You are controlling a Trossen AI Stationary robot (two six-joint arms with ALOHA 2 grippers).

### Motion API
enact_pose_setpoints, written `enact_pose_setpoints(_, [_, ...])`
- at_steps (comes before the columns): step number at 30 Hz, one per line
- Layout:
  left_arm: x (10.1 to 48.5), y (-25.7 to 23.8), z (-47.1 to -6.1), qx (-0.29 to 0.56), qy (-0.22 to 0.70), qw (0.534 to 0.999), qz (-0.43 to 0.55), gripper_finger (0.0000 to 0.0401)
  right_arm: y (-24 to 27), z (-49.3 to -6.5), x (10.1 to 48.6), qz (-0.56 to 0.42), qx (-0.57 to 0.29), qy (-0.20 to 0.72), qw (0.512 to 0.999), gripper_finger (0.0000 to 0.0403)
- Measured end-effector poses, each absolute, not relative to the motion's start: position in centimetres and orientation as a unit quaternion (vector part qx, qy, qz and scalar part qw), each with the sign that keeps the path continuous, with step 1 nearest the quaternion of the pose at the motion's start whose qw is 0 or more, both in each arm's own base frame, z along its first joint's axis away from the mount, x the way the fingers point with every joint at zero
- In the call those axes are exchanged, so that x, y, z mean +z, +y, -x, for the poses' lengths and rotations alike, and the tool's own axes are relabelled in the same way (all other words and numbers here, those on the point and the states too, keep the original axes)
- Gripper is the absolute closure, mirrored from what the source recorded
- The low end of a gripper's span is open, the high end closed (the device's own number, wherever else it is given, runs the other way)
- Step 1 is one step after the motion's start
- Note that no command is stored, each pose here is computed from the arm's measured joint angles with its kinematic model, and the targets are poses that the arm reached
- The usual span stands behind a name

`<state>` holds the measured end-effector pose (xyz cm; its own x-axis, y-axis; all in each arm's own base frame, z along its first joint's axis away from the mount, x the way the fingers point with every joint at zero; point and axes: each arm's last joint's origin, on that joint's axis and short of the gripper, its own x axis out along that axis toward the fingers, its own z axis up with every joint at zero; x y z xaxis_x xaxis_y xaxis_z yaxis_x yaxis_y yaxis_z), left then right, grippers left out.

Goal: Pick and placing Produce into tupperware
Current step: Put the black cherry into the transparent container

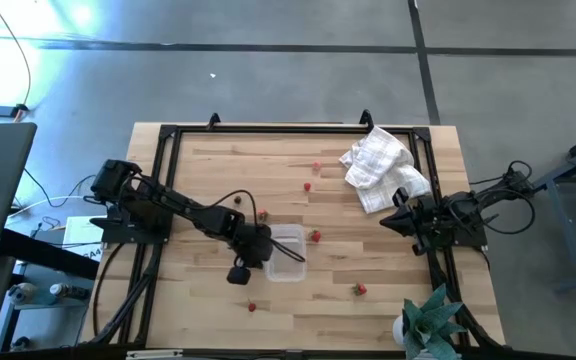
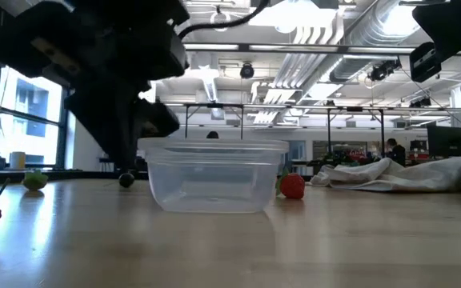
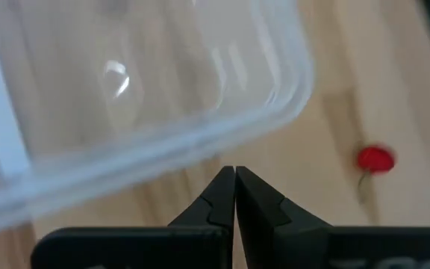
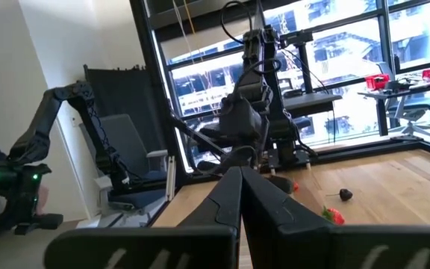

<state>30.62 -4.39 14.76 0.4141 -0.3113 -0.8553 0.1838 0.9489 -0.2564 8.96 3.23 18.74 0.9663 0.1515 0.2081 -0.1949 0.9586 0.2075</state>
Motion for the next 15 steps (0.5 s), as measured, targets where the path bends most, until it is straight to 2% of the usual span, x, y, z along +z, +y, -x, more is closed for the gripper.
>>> enact_pose_setpoints(8, [14.5,-4.3,-30.1,-0.134,0.548,0.822,0.075,0.0398,3.2,-9.0,18.7,-0.114,0.088,-0.095,0.985,0.0402])
enact_pose_setpoints(15, [16.9,-4.1,-28.7,-0.116,0.550,0.822,0.086,0.0398,3.2,-9.0,18.7,-0.114,0.088,-0.095,0.985,0.0402])
